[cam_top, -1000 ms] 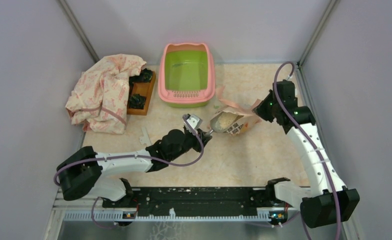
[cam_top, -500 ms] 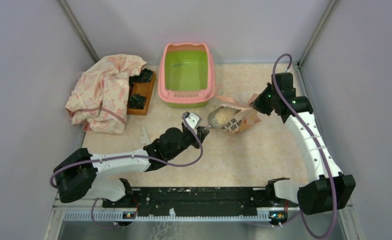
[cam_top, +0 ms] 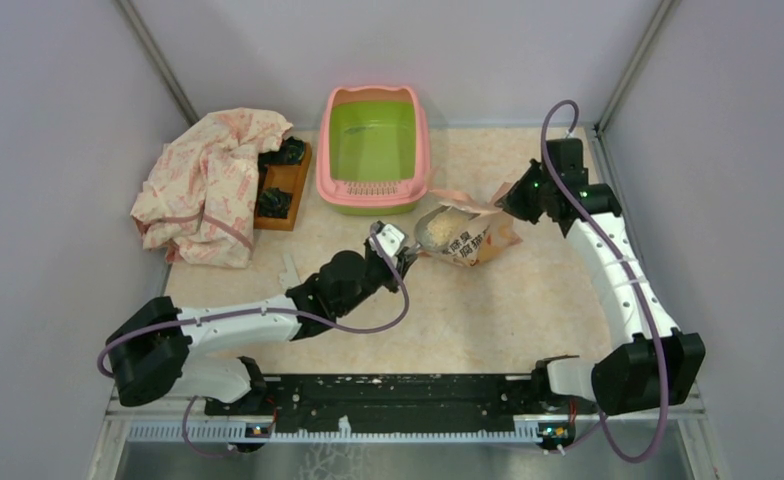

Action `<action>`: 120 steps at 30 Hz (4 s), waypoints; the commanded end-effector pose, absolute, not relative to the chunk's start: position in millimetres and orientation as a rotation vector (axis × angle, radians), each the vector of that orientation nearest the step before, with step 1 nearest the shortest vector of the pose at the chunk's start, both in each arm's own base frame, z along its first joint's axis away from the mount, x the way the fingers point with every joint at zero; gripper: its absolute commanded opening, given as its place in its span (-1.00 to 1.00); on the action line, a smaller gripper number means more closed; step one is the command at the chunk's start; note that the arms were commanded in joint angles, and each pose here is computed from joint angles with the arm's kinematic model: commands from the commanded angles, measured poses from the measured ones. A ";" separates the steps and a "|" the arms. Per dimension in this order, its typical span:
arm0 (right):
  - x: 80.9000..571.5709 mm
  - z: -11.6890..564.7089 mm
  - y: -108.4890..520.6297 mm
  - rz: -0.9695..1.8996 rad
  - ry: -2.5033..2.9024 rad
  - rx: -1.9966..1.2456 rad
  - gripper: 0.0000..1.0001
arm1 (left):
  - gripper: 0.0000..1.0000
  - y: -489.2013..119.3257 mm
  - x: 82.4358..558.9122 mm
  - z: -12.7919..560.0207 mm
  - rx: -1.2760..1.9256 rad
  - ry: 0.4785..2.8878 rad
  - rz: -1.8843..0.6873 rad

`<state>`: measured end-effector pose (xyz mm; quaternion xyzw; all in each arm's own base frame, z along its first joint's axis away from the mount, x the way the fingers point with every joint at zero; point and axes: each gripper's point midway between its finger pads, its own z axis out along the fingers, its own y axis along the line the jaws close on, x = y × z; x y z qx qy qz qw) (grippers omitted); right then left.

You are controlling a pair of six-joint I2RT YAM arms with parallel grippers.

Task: Fill the litter box with clean litter
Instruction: 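Scoop the cat litter from the cat litter bag, then pour the cat litter into the litter box.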

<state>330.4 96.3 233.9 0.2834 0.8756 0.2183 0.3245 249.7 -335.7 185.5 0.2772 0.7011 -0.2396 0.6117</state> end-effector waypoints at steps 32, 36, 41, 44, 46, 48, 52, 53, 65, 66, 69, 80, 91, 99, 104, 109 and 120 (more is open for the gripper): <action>379.0 258.6 102.1 0.627 2.191 0.668 -1.00 | -0.77 -298.8 273.6 225.1 0.549 1.526 -0.619; 387.7 252.6 106.2 0.644 2.203 0.675 -1.00 | -0.78 -304.5 282.3 216.9 0.552 1.527 -0.621; 399.2 253.1 111.0 0.673 2.197 0.677 -1.00 | -0.84 -301.2 293.1 210.6 0.537 1.534 -0.607; 411.0 251.6 117.7 0.709 2.202 0.677 -1.00 | -0.89 -298.7 302.5 206.4 0.536 1.537 -0.595; 418.9 252.5 122.0 0.735 2.200 0.673 -1.00 | -0.90 -298.4 307.2 204.8 0.536 1.537 -0.592; 429.2 255.7 125.5 0.751 2.196 0.667 -1.00 | -0.90 -297.1 311.7 204.4 0.534 1.534 -0.587; 448.9 259.0 127.4 0.739 2.204 0.667 -1.00 | -0.89 -290.9 320.9 210.2 0.515 1.519 -0.581; 453.3 261.0 127.9 0.739 2.203 0.665 -1.00 | -0.89 -288.7 323.1 211.5 0.510 1.516 -0.579; 483.9 250.8 136.5 0.764 2.241 0.679 -1.00 | -0.88 -263.6 356.3 224.5 0.464 1.485 -0.581; 485.7 249.2 137.2 0.766 2.243 0.680 -1.00 | -0.88 -261.7 359.0 223.5 0.458 1.485 -0.581; 492.1 247.0 139.0 0.771 2.251 0.687 -1.00 | -0.88 -255.7 368.4 220.6 0.441 1.483 -0.572; 511.2 246.0 133.1 0.726 2.262 0.700 -1.00 | -0.85 -246.2 370.1 241.2 0.431 1.436 -0.615; 510.7 244.6 131.2 0.711 2.266 0.709 -1.00 | -0.84 -240.5 370.1 253.8 0.411 1.408 -0.624; 507.4 238.9 128.6 0.693 2.273 0.719 -1.00 | -0.83 -232.0 372.7 266.5 0.387 1.383 -0.624; 506.9 235.9 129.8 0.701 2.274 0.721 -1.00 | -0.83 -228.3 386.3 270.4 0.365 1.366 -0.622; 506.5 235.9 128.3 0.688 2.276 0.723 -1.00 | -0.83 -228.5 416.3 258.6 0.346 1.372 -0.624; 494.9 235.1 118.7 0.653 2.278 0.714 -1.00 | -0.83 -219.4 468.2 253.0 0.294 1.392 -0.614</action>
